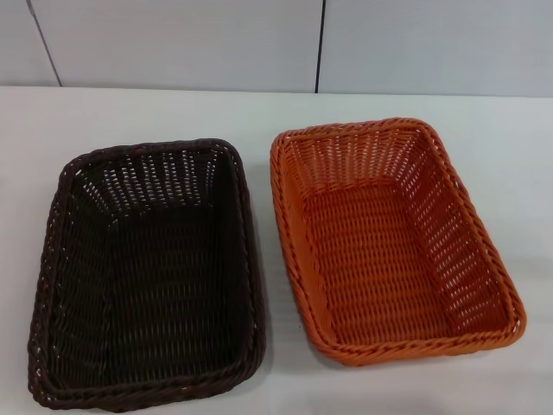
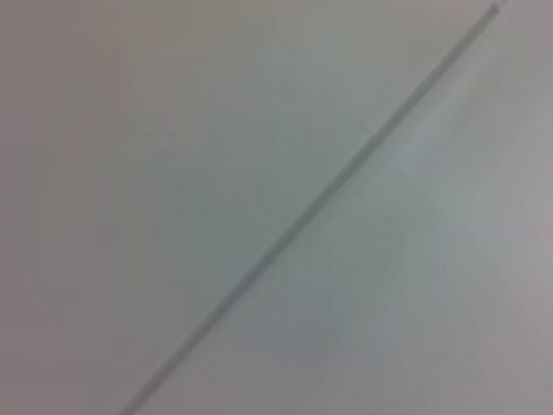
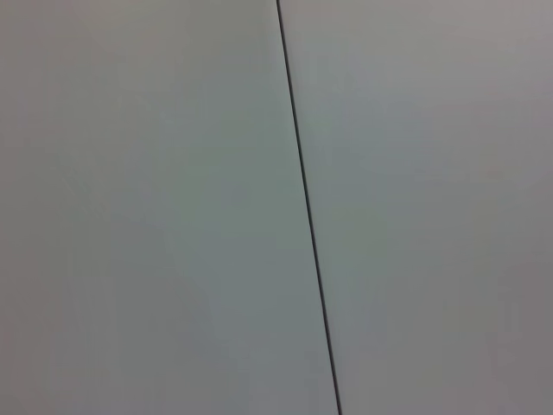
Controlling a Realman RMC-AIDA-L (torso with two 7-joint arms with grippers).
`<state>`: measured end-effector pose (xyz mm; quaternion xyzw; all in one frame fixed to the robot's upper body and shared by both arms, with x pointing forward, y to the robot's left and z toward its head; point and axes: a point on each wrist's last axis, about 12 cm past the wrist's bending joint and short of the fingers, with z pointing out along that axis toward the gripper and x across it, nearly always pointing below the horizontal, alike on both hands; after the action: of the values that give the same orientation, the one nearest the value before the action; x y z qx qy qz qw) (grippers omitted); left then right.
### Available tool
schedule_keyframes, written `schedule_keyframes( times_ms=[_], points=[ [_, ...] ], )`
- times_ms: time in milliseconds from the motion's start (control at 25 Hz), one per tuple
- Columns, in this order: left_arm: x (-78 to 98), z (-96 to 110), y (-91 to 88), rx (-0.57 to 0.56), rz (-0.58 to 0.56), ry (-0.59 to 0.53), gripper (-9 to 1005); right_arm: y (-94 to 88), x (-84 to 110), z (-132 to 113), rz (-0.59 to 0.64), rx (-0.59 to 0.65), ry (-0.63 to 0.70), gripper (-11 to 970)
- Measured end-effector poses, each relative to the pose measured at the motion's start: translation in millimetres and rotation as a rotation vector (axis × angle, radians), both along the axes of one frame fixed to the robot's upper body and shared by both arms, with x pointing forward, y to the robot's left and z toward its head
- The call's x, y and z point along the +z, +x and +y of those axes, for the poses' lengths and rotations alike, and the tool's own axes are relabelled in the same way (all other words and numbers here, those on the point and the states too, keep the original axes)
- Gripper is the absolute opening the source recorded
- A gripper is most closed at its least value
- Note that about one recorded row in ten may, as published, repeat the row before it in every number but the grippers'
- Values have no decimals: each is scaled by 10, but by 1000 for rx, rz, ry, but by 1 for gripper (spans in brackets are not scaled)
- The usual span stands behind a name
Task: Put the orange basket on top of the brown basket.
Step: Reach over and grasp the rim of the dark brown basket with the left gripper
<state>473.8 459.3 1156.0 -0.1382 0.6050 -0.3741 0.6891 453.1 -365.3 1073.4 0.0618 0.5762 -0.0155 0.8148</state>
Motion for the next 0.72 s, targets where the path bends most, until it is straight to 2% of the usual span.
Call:
schedule_keyframes(
  times_ms=[240, 600, 640, 720],
  points=[
    [210, -158, 8, -129, 65, 101, 810, 62, 23, 30, -10, 14, 0, 793],
    [414, -273, 15, -142, 163, 263, 810, 126, 43, 55, -15, 26, 0, 793],
    [498, -355, 84, -146, 244, 369, 810, 127, 43, 55, -16, 26, -1, 792],
    [512, -370, 95, -144, 257, 390, 809, 132, 44, 63, -17, 29, 0, 792]
  ],
)
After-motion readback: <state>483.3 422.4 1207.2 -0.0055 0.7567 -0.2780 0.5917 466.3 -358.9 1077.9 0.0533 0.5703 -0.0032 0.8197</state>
